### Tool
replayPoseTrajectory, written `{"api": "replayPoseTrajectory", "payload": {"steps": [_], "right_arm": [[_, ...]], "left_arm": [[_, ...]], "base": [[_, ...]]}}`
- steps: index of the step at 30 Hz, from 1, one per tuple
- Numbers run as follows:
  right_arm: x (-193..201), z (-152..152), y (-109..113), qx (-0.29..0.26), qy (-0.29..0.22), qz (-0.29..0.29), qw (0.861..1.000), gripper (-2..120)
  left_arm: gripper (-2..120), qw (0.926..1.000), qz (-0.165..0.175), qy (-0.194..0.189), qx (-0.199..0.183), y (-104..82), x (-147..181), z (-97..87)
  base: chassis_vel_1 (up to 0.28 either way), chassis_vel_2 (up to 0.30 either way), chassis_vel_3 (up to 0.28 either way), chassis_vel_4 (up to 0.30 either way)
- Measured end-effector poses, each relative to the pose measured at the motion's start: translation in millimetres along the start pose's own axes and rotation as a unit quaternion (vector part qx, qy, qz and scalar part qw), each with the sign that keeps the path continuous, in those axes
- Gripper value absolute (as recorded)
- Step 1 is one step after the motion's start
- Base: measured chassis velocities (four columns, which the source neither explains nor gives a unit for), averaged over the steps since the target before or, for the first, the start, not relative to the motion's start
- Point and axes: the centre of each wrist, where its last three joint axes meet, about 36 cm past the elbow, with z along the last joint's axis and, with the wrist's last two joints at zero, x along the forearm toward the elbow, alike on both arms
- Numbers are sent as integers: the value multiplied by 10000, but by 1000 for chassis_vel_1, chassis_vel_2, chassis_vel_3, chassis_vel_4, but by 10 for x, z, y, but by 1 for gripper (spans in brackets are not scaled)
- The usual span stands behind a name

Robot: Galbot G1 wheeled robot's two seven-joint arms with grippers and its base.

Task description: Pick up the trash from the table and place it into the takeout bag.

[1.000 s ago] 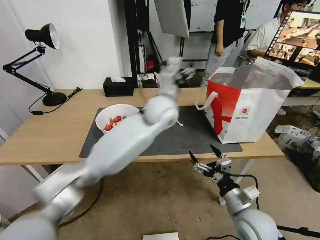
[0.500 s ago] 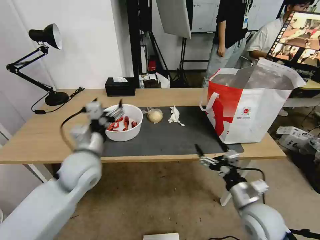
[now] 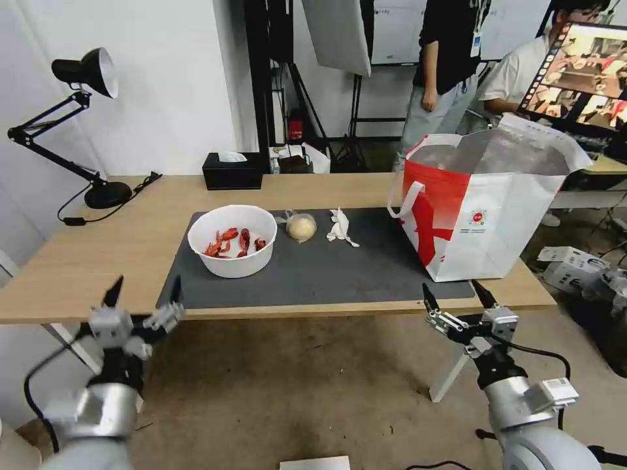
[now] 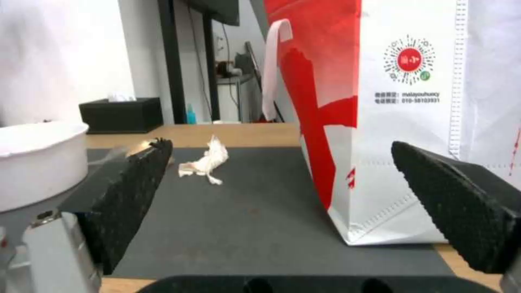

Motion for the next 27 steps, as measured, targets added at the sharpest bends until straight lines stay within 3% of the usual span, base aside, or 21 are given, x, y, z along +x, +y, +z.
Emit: {"api": "replayPoseTrajectory", "payload": {"steps": [9, 13, 20, 23, 27], "right_arm": [[-37, 2, 54, -101, -8, 36, 9999, 100], [-238, 9, 92, -289, 112, 131, 9994, 100], [-1045, 177, 44, -422, 387, 18, 9984, 100], [-1583, 224, 185, -584, 602, -281, 9961, 100], [-1966, 235, 321, -578, 644, -454, 9952, 100]], "left_arm": [[100, 9998, -71, -163, 45, -65, 18, -45], [100, 9998, -117, -174, 43, -64, 9, -54], [100, 9999, -134, -83, 43, -75, 21, -67], [100, 9998, -200, -7, 48, -88, 25, -66], [100, 9996, -265, 6, 34, -102, 30, -86]], "base": [[0, 0, 0, 0], [0, 0, 0, 0], [0, 0, 0, 0], [0, 0, 0, 0], [0, 0, 0, 0]]}}
